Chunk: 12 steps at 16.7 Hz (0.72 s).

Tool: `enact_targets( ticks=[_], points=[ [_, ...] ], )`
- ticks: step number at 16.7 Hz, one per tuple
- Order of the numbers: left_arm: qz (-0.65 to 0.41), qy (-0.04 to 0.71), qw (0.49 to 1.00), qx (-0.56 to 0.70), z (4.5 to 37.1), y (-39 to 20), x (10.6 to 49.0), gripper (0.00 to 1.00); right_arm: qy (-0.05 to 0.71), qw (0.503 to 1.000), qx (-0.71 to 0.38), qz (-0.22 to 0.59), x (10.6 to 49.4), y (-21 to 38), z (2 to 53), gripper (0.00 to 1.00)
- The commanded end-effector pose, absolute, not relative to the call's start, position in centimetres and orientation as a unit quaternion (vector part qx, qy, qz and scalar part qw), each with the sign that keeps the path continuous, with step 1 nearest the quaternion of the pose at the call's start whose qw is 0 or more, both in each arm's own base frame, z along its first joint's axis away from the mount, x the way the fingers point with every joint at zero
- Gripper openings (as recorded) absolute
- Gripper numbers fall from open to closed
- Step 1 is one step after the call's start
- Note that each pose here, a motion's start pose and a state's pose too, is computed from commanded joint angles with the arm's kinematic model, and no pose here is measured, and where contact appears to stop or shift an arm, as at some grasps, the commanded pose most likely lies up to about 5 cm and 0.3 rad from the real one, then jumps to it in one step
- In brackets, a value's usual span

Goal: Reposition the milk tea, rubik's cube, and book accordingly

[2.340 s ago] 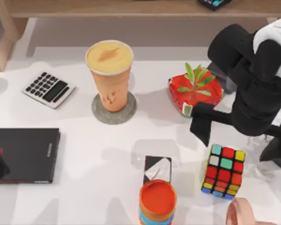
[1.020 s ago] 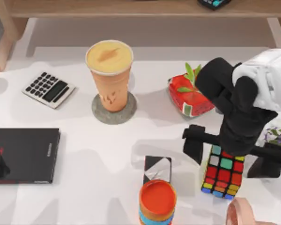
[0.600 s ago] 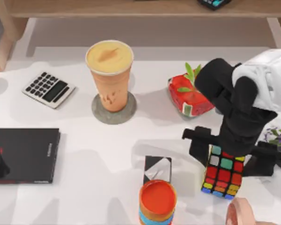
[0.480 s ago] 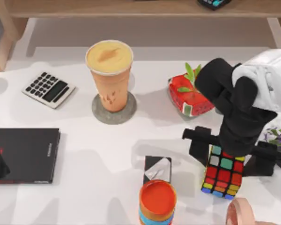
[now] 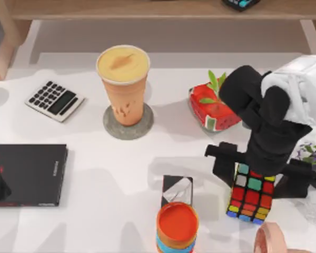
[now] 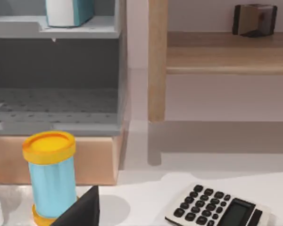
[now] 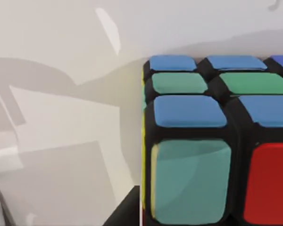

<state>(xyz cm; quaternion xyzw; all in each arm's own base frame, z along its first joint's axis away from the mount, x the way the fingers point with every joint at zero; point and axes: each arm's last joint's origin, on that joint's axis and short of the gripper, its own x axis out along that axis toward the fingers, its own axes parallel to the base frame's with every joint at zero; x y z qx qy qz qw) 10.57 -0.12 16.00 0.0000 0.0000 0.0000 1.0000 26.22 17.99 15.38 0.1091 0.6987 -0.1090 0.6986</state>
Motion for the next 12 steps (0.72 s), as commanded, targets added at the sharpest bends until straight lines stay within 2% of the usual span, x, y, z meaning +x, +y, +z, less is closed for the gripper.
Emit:
enact_targets(
  ticks=[12],
  points=[
    [0.0,0.0,1.0,0.0,16.0,-0.1,10.6,1.0,0.698,0.699,0.111,-0.109,26.2,17.9,18.5,0.0]
  ],
)
